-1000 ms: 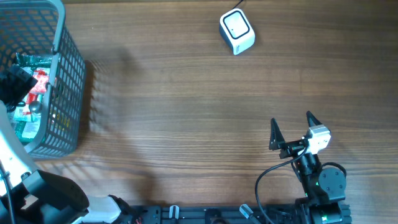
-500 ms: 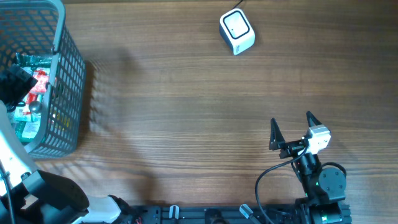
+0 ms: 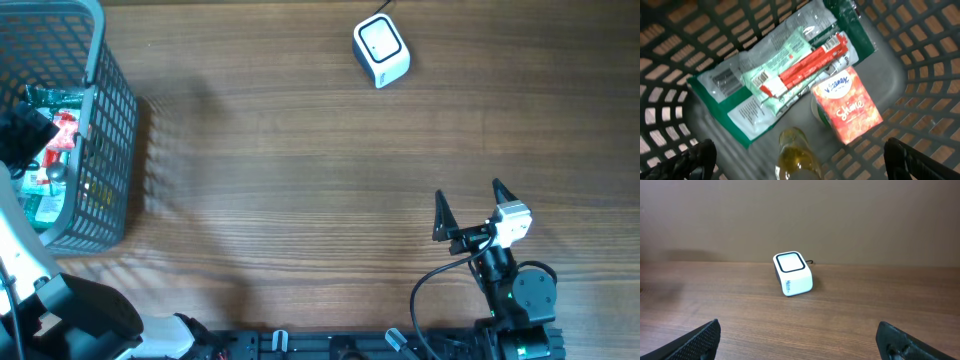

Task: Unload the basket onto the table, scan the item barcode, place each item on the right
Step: 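Lower the left gripper into the basket and grasp the Kleenex pack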

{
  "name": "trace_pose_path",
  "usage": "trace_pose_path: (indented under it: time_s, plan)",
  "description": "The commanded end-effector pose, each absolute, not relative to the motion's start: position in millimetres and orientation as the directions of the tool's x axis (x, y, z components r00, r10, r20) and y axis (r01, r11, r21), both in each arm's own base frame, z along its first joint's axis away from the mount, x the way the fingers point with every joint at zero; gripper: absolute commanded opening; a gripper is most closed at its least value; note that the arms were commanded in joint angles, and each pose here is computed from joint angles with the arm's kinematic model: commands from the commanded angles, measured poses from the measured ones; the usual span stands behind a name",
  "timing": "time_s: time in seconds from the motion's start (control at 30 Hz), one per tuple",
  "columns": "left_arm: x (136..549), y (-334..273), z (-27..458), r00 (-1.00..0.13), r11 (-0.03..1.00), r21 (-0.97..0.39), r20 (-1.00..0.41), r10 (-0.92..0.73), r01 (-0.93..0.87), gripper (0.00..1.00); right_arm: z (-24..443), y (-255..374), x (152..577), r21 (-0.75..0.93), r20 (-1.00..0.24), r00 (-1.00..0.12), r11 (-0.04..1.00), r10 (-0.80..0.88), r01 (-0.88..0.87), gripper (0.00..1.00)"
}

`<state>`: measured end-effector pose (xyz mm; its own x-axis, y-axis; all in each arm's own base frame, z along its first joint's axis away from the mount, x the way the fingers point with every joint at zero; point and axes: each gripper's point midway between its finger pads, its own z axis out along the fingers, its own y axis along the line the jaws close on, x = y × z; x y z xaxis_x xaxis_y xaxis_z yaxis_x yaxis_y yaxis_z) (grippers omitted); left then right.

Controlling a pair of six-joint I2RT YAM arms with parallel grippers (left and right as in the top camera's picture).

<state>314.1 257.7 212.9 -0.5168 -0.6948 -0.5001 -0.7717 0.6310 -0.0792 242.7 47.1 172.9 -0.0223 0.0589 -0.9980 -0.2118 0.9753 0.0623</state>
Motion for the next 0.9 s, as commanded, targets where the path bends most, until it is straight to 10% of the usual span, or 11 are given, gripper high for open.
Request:
trace_pose_path:
  time_s: [0.0, 0.87]
  plan:
    - [316.3, 262.1, 206.7, -0.553, 0.661, -0.052, -0.501, -0.665, -0.748, 1.0, 174.2, 46.1, 242.7, 0.053, -0.999, -0.014, 0.976, 0.051, -0.209, 1.0]
    - [374.2, 237.9, 126.5, -0.773, 0.868, -0.194, -0.396, -0.496, -0.458, 1.0, 174.2, 46.1, 242.7, 0.053, -0.999, -0.014, 0.976, 0.052, -0.209, 1.0]
